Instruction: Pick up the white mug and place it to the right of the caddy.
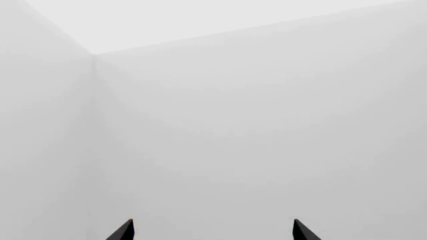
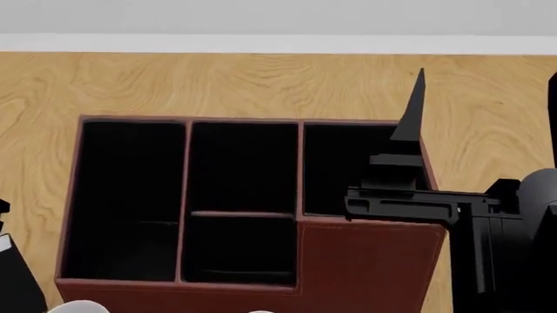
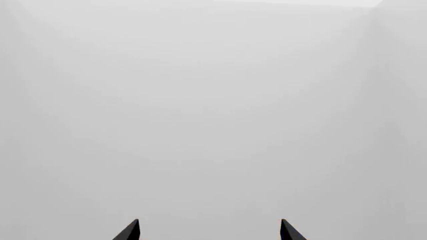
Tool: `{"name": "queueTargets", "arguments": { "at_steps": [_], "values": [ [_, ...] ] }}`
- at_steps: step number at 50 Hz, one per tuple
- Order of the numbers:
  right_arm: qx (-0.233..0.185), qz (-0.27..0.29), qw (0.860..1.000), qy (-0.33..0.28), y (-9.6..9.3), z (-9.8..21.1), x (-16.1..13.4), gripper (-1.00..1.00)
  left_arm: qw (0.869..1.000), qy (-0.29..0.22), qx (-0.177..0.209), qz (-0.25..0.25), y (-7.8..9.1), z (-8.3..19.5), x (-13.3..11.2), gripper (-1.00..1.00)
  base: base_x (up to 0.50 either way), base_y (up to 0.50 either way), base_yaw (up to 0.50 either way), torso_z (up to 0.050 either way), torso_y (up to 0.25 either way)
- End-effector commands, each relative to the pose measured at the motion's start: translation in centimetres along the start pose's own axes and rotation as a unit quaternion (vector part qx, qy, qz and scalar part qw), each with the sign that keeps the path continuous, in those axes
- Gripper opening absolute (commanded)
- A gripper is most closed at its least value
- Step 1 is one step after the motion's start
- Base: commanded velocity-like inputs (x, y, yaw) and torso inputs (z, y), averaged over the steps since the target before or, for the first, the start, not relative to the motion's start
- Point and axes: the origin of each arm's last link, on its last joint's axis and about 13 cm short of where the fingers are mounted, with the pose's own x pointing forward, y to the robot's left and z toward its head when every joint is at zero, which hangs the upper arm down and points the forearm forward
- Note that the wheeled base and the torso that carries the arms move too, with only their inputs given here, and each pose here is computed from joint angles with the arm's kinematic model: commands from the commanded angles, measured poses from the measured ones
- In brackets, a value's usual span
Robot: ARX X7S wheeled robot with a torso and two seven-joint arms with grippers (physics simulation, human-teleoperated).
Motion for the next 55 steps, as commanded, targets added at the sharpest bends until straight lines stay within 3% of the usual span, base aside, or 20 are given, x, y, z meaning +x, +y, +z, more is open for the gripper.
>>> {"name": "queueTargets", "arguments": {
  "at_steps": [1,22,39,55],
  "values": [
    [0.001,0.000,1.000,0.000,0.0,0.1,-0.1,1.00,1.000,0.000,0.000,0.001,0.1,0.0,-0.1,1.00,0.26,0.00,0.00,0.000,0.000],
    [-0.008,-0.008,1.000,0.006,0.0,0.2,-0.2,1.00,1.000,-0.002,0.008,0.013,0.6,0.3,-0.3,1.00,0.07,0.00,0.00,0.000,0.000],
    [-0.009,-0.003,1.000,0.020,0.0,-0.2,-0.4,1.00,0.985,0.007,0.113,0.131,6.0,2.5,-2.2,1.00,0.00,0.00,0.00,0.000,0.000],
    [-0.014,0.010,1.000,0.026,0.5,0.8,-0.5,1.00,0.970,0.046,0.124,0.202,9.1,1.3,-4.2,1.00,0.00,0.00,0.00,0.000,0.000]
  ]
}}
